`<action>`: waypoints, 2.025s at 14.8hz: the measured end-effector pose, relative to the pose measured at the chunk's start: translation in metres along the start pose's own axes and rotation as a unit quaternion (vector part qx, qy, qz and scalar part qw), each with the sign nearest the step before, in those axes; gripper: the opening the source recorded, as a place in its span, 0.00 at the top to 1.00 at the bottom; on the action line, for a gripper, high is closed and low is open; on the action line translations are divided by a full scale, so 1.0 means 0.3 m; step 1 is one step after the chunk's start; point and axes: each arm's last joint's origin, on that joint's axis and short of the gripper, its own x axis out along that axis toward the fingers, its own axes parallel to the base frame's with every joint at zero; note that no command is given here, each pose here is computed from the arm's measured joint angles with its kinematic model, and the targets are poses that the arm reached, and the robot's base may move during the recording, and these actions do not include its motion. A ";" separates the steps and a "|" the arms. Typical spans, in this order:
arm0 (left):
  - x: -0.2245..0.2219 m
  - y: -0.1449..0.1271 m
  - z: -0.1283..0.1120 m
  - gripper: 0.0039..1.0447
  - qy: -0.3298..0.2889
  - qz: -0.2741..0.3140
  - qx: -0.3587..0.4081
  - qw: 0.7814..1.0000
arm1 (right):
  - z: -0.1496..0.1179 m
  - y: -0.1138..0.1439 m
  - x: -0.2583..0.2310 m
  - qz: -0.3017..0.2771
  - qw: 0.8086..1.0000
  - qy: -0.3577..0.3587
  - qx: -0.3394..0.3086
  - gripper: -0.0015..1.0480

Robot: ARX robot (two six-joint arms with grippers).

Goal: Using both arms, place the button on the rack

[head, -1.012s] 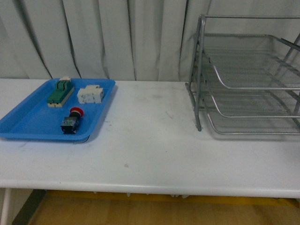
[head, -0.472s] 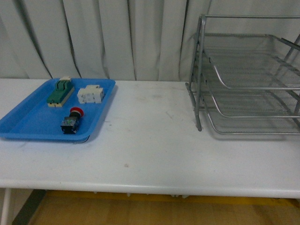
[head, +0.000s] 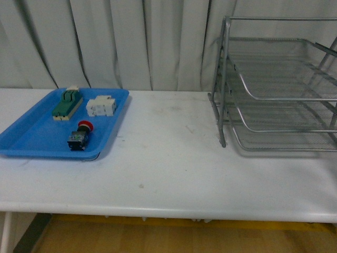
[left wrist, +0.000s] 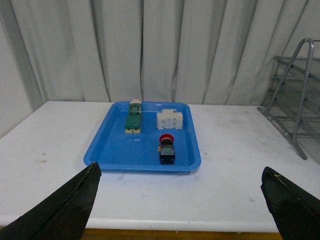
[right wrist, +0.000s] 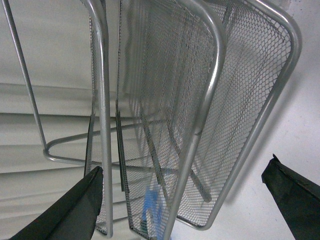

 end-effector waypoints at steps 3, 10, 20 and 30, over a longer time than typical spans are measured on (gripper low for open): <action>0.000 0.000 0.000 0.06 0.000 0.000 0.000 1.000 | -0.005 -0.027 0.058 -0.002 1.000 0.002 -0.003 0.06; 0.000 0.000 0.000 0.06 0.000 0.000 0.000 1.000 | -0.059 -0.054 0.128 0.000 0.999 0.034 0.014 0.06; 0.000 0.000 0.000 0.06 0.000 0.000 0.000 1.000 | -0.076 -0.004 0.193 0.033 0.999 0.039 0.018 0.21; 0.000 0.000 0.000 0.06 0.000 0.000 0.000 1.000 | -0.054 -0.051 0.165 0.016 0.998 0.040 0.049 0.97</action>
